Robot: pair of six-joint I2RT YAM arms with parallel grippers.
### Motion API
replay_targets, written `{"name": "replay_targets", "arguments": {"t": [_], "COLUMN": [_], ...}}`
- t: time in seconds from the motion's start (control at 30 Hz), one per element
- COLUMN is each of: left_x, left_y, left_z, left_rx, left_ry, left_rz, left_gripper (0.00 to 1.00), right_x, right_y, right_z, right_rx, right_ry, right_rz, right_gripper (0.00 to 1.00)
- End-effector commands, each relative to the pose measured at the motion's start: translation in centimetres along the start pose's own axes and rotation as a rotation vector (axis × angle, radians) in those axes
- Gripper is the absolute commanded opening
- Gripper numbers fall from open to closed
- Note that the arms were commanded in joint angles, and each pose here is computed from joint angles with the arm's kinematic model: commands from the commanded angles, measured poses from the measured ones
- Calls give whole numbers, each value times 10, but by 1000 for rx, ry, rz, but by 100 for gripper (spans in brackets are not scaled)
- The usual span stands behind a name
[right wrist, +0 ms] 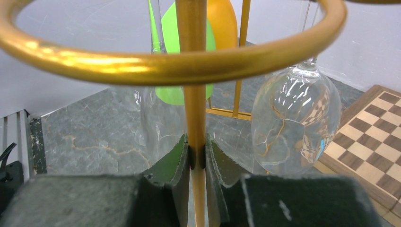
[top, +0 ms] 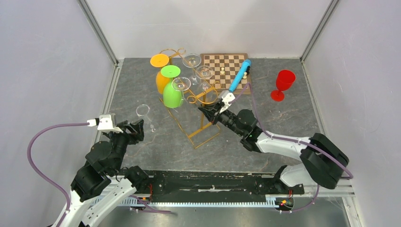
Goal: Take the wine glass off the wine glass rack
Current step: Move the wine rack to the center of the board.
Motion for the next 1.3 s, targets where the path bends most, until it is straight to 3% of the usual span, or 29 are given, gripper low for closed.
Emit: {"name": "replay_targets", "arguments": {"t": [0.0, 0.5, 0.87, 1.27], "left_x": [4, 4, 3, 2], "left_y": [3, 6, 6, 7], "left_z": [0, -1, -1, -1], "left_rx": [30, 39, 36, 37], "left_ry": [-62, -56, -53, -49], "left_rz": [-17, -6, -2, 2], "left_gripper": [71, 71, 71, 71], "right_x": [18, 4, 14, 4], "right_y": [-20, -83, -115, -118], "right_z": [6, 2, -10, 6], "right_rx": [-5, -69, -186, -166], "right_ry": [9, 25, 60, 115], "right_rz": [-39, 17, -50, -49], "right_gripper": [0, 0, 0, 0]}}
Point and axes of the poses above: each gripper's point midway between its finger pads, its own y axis out along the fingers, its own z axis along the line the jaws close on, x = y × z, the point moved 3 cm from there along -y, back along the fingers, and after that the axes turned 10 degrees about y, right-handed, at the moved point
